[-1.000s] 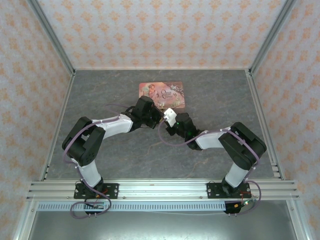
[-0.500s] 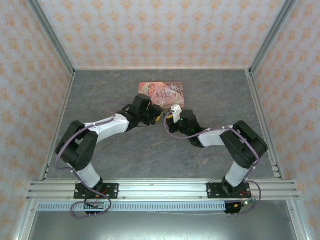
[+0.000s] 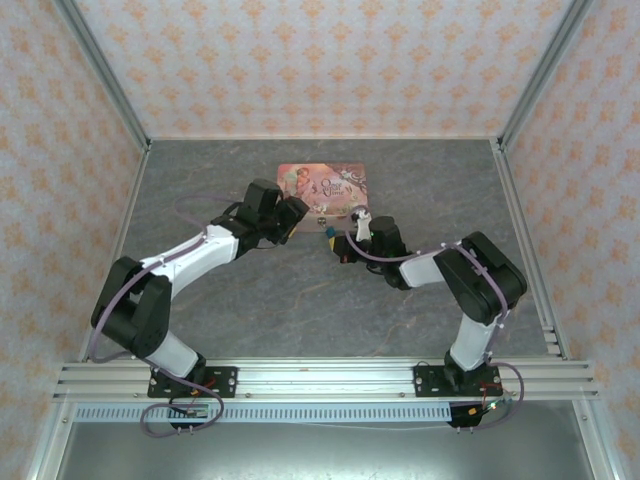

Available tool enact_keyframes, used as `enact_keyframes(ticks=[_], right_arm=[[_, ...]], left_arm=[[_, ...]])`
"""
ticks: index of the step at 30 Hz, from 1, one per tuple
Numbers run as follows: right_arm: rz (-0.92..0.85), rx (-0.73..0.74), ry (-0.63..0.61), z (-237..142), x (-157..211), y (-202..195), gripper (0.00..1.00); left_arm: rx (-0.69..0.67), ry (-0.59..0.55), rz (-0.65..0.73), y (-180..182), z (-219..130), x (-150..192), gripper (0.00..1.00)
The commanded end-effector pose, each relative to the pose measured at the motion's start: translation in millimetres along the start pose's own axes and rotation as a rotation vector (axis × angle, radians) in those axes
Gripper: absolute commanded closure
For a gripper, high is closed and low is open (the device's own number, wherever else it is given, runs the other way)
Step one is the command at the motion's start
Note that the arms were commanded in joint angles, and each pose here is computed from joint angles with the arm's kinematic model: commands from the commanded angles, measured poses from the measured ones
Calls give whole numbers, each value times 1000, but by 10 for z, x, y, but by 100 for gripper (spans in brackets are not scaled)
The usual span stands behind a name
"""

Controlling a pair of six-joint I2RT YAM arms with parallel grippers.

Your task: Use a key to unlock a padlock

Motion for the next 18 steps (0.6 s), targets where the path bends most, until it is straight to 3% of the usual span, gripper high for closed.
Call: enact_keyframes(ticks=[1,5,14,18], right_arm=[[143,-64,-5,47,-74,4,100],[203,-58,-61,16,-111,-94,98],[178,22,-104,-131,-193,-208,63],[165,22,-119,-199,-254,-217,58]], left_arm=[[-56,-85,53,58,-193,-164,39],[-82,-135,78,100,-307,-309,37],[-177,-195,172,137,-387,-715,29],[-184,-180,212,63,-297,-837,28]])
Point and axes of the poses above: each hand's point on the last joint's axis, 136 mm out from that joint toward the fingers, its own z axis out along the fingers, its own y axis along the line the jaws close on, x = y × z, the point moved 3 cm from there along -z, back along the fingers, and after that the axes turned 3 degrees about -z, right-handed, at the moved point
